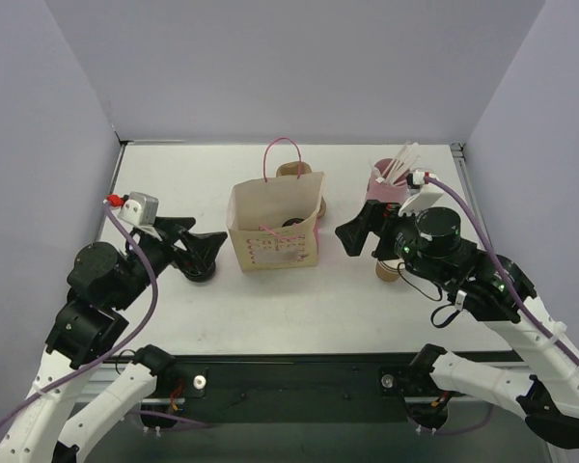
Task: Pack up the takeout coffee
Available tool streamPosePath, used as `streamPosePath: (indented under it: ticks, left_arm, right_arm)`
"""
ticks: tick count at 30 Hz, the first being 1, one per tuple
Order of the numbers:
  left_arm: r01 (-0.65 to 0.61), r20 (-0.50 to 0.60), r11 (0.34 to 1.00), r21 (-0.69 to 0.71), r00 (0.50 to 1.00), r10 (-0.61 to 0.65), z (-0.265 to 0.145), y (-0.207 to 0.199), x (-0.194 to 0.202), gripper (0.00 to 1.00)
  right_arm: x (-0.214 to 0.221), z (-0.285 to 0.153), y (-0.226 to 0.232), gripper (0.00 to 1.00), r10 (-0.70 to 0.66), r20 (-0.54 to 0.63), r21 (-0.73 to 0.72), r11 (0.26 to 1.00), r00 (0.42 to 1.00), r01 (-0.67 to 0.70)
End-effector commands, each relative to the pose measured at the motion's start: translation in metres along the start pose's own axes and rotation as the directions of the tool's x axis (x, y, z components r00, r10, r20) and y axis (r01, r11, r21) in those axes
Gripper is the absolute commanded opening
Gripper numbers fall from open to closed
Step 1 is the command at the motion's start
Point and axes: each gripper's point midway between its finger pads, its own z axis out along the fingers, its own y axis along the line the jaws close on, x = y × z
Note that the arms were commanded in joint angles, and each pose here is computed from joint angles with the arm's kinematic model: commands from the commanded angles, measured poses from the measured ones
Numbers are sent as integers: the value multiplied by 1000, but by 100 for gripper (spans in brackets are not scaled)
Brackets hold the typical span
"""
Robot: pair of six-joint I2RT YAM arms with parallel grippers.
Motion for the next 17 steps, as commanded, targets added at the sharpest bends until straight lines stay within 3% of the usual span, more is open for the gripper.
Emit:
streamPosePath:
  ticks: [1, 17]
  left_arm:
    - [11, 47, 999, 42, 999, -13, 2, -10, -14, 97]
    - [19, 45, 999, 29, 999, -20, 1, -6, -8, 97]
  right_arm:
    - [-17, -2, 5, 100, 19, 84, -21, 1000, 996, -18]
    - [-18, 1, 8, 100, 21, 77, -23, 1000, 997, -19]
